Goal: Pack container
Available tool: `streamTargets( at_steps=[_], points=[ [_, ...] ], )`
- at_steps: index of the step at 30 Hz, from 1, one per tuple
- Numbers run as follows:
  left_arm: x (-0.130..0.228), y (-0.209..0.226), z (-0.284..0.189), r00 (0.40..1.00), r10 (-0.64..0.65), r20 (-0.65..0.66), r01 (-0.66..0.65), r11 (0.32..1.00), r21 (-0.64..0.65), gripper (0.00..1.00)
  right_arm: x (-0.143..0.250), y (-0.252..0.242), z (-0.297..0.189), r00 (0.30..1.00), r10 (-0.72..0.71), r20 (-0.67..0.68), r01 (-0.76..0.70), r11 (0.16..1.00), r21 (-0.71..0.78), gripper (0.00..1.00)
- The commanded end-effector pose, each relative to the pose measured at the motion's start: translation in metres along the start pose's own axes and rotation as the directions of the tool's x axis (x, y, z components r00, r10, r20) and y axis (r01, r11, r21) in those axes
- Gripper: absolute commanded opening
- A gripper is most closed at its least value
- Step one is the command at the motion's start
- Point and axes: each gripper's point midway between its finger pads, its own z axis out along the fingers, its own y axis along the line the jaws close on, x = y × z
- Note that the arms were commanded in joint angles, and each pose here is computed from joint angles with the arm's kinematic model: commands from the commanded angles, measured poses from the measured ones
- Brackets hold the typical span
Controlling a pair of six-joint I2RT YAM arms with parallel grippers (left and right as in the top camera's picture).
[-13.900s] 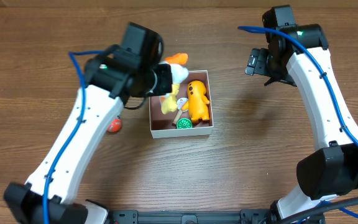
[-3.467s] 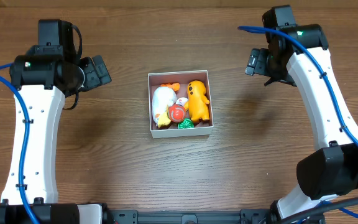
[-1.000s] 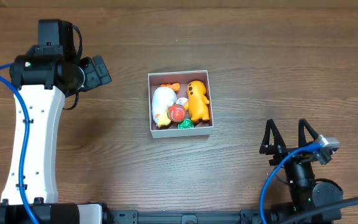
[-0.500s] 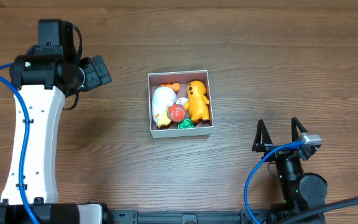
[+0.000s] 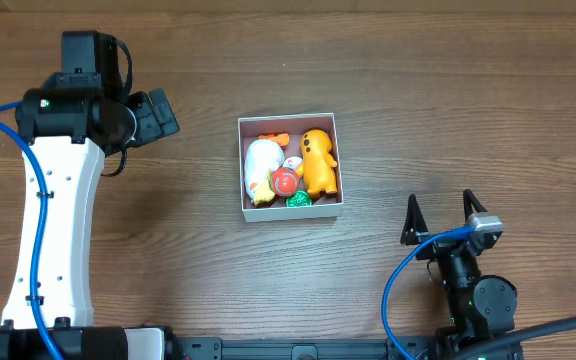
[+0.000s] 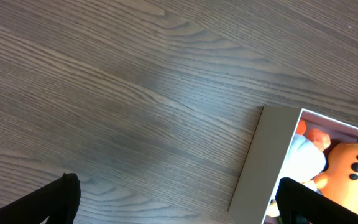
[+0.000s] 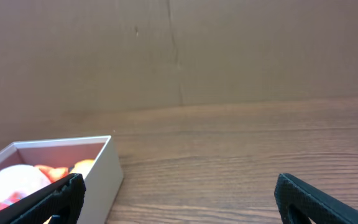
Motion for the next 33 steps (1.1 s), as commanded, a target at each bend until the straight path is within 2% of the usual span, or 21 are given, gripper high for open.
streamTargets(
  at_steps=[1,33],
  points=[
    [-0.0020,0.0009,-0.0030,1.000,-0.017,0.012,0.017,1.000,0.001,1.00,0.0035,-0.0006,-0.0001,0.999,-0.035,-0.003,0.035,0.999,-0.001,1.00],
    [-0.0011,0.0010,-0.0076,1.000,-0.016,0.022,0.016,1.000,0.006,1.00,0.0035,-0.0006,-0.0001,0.999,-0.035,-0.003,0.035,0.999,-0.001,1.00]
  ],
)
